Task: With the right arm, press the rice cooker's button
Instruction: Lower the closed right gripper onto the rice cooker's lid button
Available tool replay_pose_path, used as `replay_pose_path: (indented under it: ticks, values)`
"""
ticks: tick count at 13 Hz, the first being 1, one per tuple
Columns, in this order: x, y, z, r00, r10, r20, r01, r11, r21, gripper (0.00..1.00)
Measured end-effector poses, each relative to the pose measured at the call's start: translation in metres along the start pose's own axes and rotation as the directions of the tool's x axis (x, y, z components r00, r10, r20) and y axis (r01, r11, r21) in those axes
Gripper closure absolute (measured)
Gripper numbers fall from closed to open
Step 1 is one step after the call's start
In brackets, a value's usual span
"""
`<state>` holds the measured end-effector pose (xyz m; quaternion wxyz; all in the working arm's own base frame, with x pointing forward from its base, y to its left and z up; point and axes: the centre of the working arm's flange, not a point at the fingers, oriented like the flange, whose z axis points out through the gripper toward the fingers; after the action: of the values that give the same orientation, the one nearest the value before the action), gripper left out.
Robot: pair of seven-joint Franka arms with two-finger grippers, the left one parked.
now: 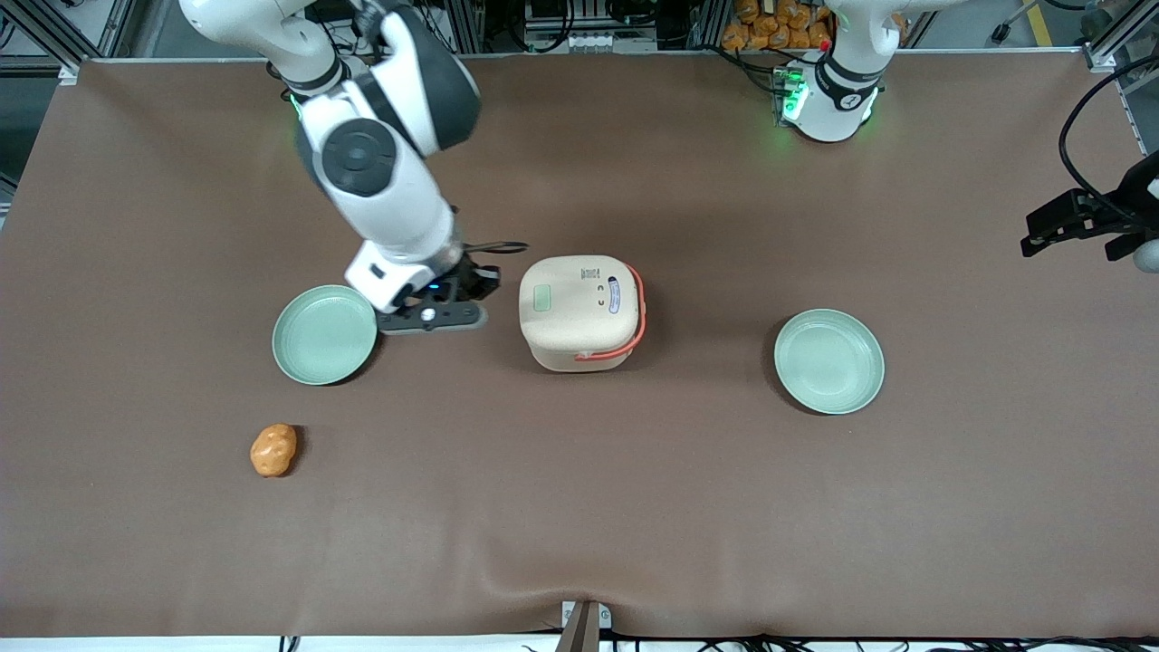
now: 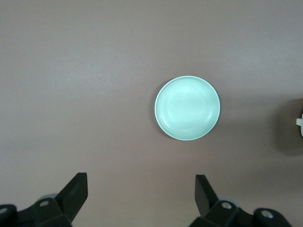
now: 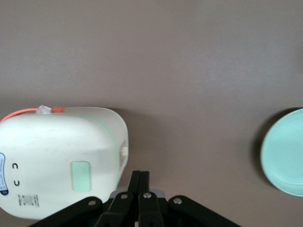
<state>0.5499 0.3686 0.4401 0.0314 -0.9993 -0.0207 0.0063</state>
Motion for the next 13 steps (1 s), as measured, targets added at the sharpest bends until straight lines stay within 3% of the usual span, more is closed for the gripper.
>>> replay_pose_path:
  ticks: [4, 13]
  values:
    - [-0.012, -0.031, 0.022, 0.999, 0.048, -0.004, -0.048, 0.999, -0.002, 0.99]
    - [-0.031, -0.07, 0.059, 1.0, 0.014, 0.004, -0.014, 1.0, -0.018, 0.99]
